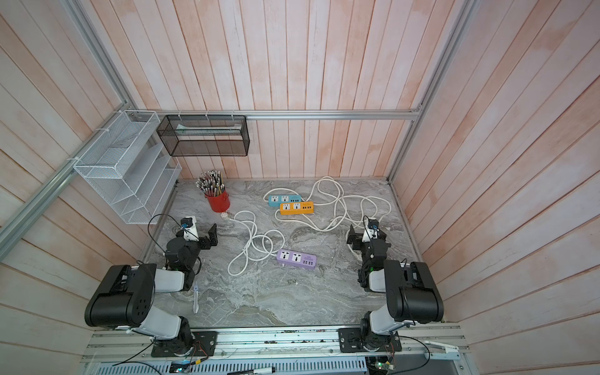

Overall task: Unwrap the cord wrapped around the power strip
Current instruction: Reset both arms

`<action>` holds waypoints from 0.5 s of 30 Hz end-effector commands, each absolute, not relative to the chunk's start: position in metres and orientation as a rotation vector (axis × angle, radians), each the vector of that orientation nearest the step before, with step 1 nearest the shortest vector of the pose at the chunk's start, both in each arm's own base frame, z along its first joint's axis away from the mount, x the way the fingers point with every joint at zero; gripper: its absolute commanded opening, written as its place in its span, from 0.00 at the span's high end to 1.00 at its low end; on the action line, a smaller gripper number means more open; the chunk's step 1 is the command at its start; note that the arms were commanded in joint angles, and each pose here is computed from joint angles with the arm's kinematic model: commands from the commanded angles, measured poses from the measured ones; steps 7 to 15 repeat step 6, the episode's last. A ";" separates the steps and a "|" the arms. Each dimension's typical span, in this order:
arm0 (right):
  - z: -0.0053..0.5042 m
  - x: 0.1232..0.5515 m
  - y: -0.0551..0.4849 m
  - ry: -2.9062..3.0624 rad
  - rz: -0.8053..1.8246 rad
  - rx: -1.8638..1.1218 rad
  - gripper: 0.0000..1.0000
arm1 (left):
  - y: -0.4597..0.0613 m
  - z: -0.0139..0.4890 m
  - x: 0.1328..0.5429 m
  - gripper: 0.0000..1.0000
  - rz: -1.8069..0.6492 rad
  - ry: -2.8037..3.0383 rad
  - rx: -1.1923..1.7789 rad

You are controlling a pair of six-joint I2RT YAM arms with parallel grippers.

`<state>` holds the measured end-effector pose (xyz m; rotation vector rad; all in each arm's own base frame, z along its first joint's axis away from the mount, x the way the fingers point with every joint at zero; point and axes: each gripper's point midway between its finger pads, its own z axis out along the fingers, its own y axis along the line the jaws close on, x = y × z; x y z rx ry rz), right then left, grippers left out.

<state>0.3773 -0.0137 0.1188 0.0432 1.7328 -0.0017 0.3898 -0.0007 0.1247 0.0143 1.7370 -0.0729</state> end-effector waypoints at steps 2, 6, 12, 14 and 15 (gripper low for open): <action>0.123 0.380 -0.013 1.725 -0.025 0.032 0.02 | 0.000 0.127 0.390 0.00 -0.065 1.724 0.030; 0.124 0.378 -0.012 1.718 -0.031 0.030 0.02 | 0.000 0.127 0.390 0.00 -0.065 1.723 0.032; 0.124 0.378 -0.012 1.718 -0.031 0.030 0.02 | 0.000 0.127 0.390 0.00 -0.065 1.723 0.032; 0.124 0.378 -0.012 1.718 -0.031 0.030 0.02 | 0.000 0.127 0.390 0.00 -0.065 1.723 0.032; 0.124 0.378 -0.012 1.718 -0.031 0.030 0.02 | 0.000 0.127 0.390 0.00 -0.065 1.723 0.032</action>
